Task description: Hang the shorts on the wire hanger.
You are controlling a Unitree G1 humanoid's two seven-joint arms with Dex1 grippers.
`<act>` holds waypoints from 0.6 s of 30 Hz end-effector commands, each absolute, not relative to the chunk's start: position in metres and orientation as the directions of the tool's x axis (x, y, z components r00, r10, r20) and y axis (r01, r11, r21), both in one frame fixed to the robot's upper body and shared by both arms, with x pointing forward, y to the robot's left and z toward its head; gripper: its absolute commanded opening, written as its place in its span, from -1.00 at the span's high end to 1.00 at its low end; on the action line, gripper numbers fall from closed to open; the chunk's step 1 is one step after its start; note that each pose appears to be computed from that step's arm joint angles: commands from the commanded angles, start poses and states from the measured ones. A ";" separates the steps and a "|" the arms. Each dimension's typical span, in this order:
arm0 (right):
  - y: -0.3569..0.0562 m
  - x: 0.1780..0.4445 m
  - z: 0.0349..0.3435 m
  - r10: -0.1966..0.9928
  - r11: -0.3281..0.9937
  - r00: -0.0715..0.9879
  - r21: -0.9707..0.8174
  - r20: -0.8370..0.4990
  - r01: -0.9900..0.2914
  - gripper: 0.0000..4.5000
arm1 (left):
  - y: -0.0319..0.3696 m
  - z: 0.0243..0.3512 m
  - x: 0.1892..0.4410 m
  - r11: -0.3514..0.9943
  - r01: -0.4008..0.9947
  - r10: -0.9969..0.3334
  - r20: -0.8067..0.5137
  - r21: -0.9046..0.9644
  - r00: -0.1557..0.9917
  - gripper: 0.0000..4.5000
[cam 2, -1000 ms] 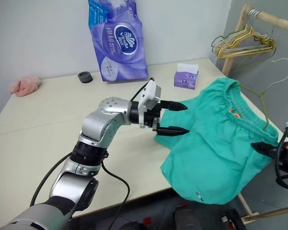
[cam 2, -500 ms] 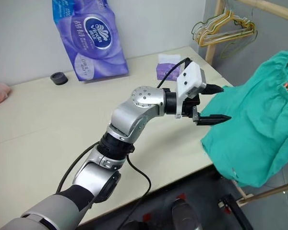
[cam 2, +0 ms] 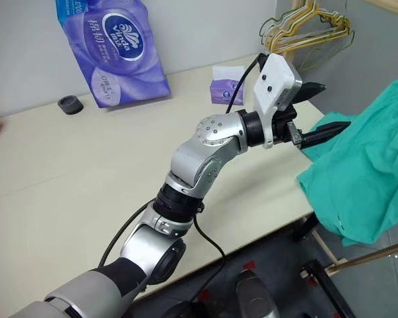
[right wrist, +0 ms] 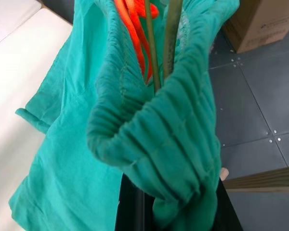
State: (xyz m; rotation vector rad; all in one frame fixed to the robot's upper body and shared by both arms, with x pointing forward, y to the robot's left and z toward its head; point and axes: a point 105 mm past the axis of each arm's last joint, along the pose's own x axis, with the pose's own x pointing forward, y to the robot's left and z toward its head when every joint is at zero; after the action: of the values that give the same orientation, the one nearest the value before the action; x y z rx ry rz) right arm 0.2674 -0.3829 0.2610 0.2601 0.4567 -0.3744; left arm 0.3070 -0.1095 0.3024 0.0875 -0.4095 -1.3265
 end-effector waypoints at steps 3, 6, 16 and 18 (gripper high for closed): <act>-0.401 0.266 0.272 -0.349 0.873 0.813 0.154 -0.467 0.464 1.00 | -0.117 0.326 0.294 0.223 0.916 -0.947 0.296 0.335 0.122 -0.99; -0.407 0.268 0.269 -0.354 0.864 0.800 0.159 -0.484 0.478 1.00 | -0.117 0.328 0.295 0.220 0.913 -0.948 0.297 0.344 0.117 -0.99; -0.398 0.275 0.309 -0.352 0.906 0.863 0.101 -0.363 0.412 1.00 | -0.116 0.332 0.296 0.225 0.909 -0.945 0.305 0.350 0.117 -0.99; -0.398 0.272 0.314 -0.363 0.903 0.865 0.099 -0.346 0.418 1.00 | -0.116 0.333 0.294 0.216 0.912 -0.946 0.307 0.348 0.107 -0.99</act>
State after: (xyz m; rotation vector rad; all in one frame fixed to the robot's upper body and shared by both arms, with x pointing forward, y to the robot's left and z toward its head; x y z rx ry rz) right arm 0.2814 -0.3965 0.2891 0.2012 0.4151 -0.3945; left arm 0.3056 -0.1136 0.3165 0.0870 -0.4487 -1.3419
